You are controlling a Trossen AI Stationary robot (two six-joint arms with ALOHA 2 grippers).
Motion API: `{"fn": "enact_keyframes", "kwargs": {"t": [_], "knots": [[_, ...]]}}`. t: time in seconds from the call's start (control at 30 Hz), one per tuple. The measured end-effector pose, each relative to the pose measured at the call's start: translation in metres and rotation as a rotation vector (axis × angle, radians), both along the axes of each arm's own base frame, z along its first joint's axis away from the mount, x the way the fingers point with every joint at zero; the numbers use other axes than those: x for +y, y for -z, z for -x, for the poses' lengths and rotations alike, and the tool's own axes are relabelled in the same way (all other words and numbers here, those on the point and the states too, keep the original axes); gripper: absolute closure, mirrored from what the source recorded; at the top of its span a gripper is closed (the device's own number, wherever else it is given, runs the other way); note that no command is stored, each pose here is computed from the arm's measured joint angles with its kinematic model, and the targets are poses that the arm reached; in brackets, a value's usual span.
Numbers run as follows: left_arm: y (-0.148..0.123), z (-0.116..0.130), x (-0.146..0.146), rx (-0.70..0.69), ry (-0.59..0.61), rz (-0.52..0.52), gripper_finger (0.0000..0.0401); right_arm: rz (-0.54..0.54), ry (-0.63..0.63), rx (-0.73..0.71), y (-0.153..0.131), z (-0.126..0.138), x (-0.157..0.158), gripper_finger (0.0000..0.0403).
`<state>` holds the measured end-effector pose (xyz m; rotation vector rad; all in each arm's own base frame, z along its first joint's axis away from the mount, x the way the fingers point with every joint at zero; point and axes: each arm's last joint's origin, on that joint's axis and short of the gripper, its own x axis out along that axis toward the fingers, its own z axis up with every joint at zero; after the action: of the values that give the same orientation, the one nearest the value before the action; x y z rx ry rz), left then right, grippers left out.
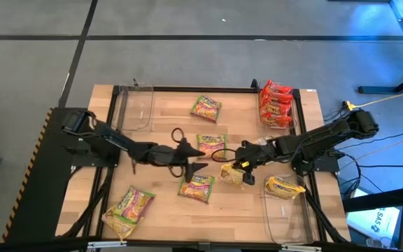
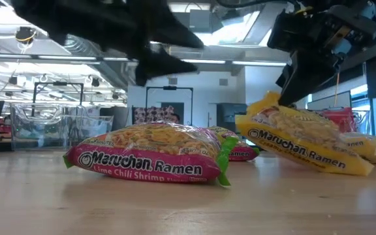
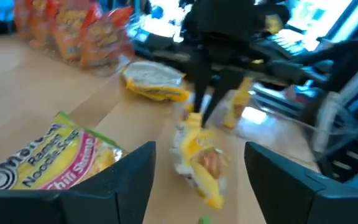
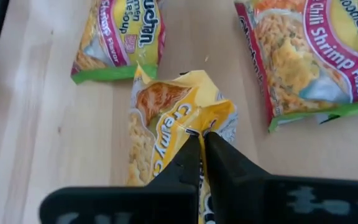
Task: Sort Maruchan noodles
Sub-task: Put the yellow noodle pack into the bottom transparent bin
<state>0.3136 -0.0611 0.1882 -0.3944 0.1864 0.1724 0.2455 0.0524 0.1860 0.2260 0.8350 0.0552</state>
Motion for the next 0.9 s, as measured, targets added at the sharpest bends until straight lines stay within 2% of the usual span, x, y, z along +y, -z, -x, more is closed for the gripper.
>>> {"fn": "enact_keyframes", "kwargs": {"t": [0.1,0.27,0.37,0.5,0.63,0.73,0.9], "knots": [[0.007,-0.022,0.007,0.032,-0.026,0.028,0.0145,0.006,-0.001,0.006,0.002,-0.001,0.000,0.0403],[0.012,-0.060,0.014,0.089,0.058,0.058,0.0146,0.016,-0.016,-0.017,0.001,-0.002,0.000,0.0403],[0.017,-0.079,0.016,0.163,0.068,0.088,0.0147,0.014,-0.016,-0.027,0.000,-0.003,0.000,0.0403],[0.024,-0.091,0.019,0.267,0.039,0.094,0.0147,0.014,-0.017,-0.024,0.000,-0.003,0.000,0.0403],[0.027,-0.093,0.020,0.283,0.031,0.092,0.0147,0.000,0.001,-0.017,0.000,-0.002,0.000,0.0399],[0.028,-0.093,0.019,0.294,0.045,0.095,0.0147,-0.001,0.006,-0.015,0.000,-0.003,-0.001,0.0377],[0.030,-0.091,0.012,0.322,0.087,0.102,0.0147,0.028,0.021,0.098,-0.013,0.001,-0.005,0.0288]]}}
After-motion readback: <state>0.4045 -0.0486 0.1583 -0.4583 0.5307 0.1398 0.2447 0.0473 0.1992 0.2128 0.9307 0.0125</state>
